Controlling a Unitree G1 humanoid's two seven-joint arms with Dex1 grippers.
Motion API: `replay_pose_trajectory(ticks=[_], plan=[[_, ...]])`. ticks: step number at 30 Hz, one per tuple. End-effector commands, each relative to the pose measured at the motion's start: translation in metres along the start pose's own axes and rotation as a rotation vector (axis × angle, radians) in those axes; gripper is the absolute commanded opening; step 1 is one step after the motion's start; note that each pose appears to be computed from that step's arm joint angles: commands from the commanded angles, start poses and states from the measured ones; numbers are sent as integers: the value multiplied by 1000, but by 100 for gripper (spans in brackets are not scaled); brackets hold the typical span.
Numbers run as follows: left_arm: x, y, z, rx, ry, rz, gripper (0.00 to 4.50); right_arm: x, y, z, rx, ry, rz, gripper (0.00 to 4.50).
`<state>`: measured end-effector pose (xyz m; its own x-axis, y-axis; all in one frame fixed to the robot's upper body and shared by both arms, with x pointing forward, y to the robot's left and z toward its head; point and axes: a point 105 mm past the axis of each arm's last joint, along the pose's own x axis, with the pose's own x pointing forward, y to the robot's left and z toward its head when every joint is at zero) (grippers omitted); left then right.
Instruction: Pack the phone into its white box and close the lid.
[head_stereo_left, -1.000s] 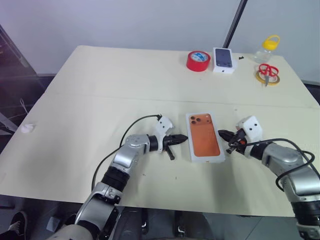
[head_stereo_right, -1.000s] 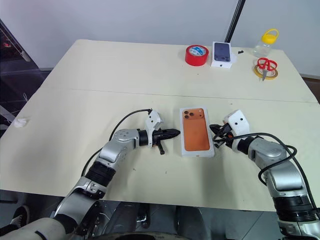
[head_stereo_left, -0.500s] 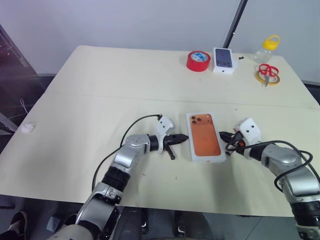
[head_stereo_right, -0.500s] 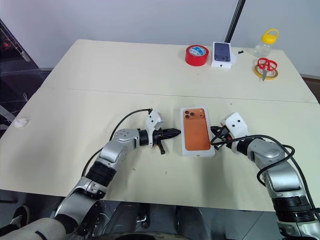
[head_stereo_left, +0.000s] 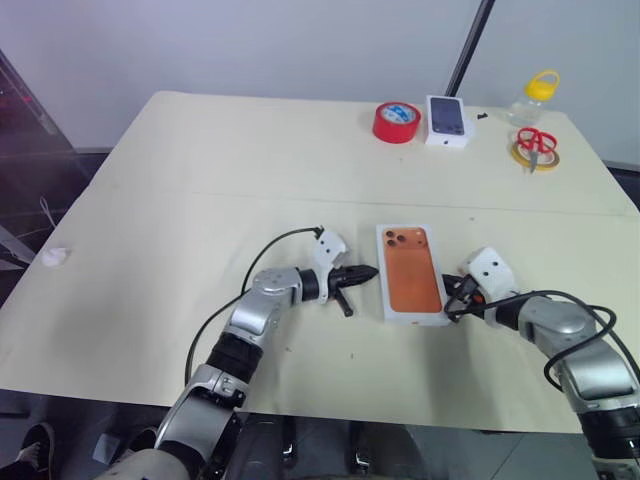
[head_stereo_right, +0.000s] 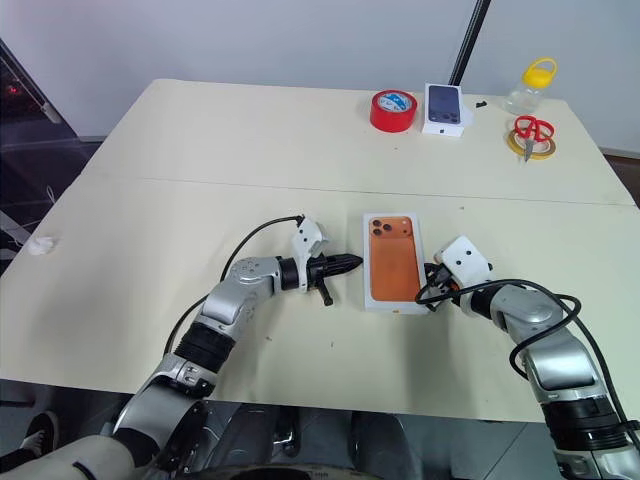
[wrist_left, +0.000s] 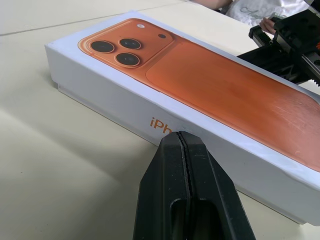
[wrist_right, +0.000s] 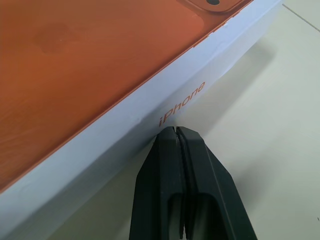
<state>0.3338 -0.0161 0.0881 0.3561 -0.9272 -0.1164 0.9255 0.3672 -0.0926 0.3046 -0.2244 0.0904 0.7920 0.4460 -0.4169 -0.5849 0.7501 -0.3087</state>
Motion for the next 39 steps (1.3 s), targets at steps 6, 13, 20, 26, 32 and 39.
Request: replay_pose_trajectory(ticks=[6, 13, 20, 26, 32, 39], plan=[[-5, 1, 14, 48, -46, 8, 0, -25, -53, 16, -83, -23, -140, 7], [-6, 15, 49, 80, -153, 51, 0, -27, -43, 62, 8, -256, -60, 7], [26, 10, 66, 76, -175, -1, 0, -16, -5, 37, 63, -195, 69, 7], [51, -4, 4, 119, 170, -122, 0, 0, 20, -3, -12, 3, 94, 7], [41, 6, 4, 82, 151, -108, 55, -5, 39, 14, 145, -81, 209, 61], [-2, 33, 44, 179, -30, 7, 393, -19, 14, 46, 174, -248, 170, 406]])
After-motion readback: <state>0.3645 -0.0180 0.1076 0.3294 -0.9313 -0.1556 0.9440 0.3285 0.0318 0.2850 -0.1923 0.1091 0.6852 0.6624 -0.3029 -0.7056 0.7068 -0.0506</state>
